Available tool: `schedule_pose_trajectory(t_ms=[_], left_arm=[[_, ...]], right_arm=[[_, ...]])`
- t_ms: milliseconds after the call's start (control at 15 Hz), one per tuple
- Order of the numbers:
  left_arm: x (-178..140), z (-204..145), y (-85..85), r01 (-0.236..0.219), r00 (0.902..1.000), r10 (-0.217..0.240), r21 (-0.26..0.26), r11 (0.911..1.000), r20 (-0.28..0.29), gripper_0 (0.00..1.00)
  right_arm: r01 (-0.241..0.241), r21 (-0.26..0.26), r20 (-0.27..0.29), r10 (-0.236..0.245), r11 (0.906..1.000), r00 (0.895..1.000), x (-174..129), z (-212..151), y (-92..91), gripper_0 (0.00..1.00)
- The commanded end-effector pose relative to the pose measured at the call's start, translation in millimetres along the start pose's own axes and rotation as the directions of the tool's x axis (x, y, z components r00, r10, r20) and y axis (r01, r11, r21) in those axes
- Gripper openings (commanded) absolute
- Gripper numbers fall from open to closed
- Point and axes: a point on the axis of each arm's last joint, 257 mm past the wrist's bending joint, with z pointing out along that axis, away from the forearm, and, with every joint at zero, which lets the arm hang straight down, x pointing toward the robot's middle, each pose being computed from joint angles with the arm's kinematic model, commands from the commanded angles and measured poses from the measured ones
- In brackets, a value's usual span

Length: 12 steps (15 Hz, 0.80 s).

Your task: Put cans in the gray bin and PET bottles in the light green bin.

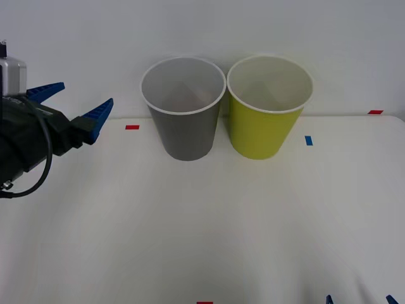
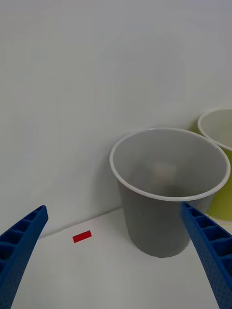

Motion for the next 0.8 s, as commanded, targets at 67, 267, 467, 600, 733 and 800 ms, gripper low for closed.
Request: schedule_pose_trajectory(t_ms=[67, 267, 467, 600, 733, 800], left_arm=[[11, -8, 14.7, -0.034, 0.9993, 0.033, -0.030, 0.9990, -0.018, 0.93], [36, -21, 14.0, 0.017, 0.9985, -0.012, -0.091, 0.9957, 0.053, 0.93], [63, -41, 12.5, 0.078, 0.9936, -0.064, -0.152, 0.9853, 0.093, 0.93], [76, -53, 8.5, 0.067, 0.9927, -0.046, -0.195, 0.9785, 0.111, 0.92], [90, -62, 8.8, 0.068, 0.9915, -0.038, -0.241, 0.9681, 0.124, 0.93], [101, -65, 6.0, 0.094, 0.9885, -0.060, -0.250, 0.9637, 0.138, 0.93]], right_arm=[[0.000, 0.000, 0.000, 0.000, 1.0000, 1.000, 0, 0, 0.0, 1.00], [0.000, 0.000, 0.000, 0.000, 1.0000, 1.000, 0, 0, 0.0, 1.00], [0.000, 0.000, 0.000, 0.000, 1.0000, 1.000, 0, 0, 0.0, 1.00], [0.000, 0.000, 0.000, 0.000, 1.0000, 1.000, 0, 0, 0.0, 1.00], [0.000, 0.000, 0.000, 0.000, 1.0000, 1.000, 0, 0, 0.0, 1.00], [0.000, 0.000, 0.000, 0.000, 1.0000, 1.000, 0, 0, 0.0, 1.00]])
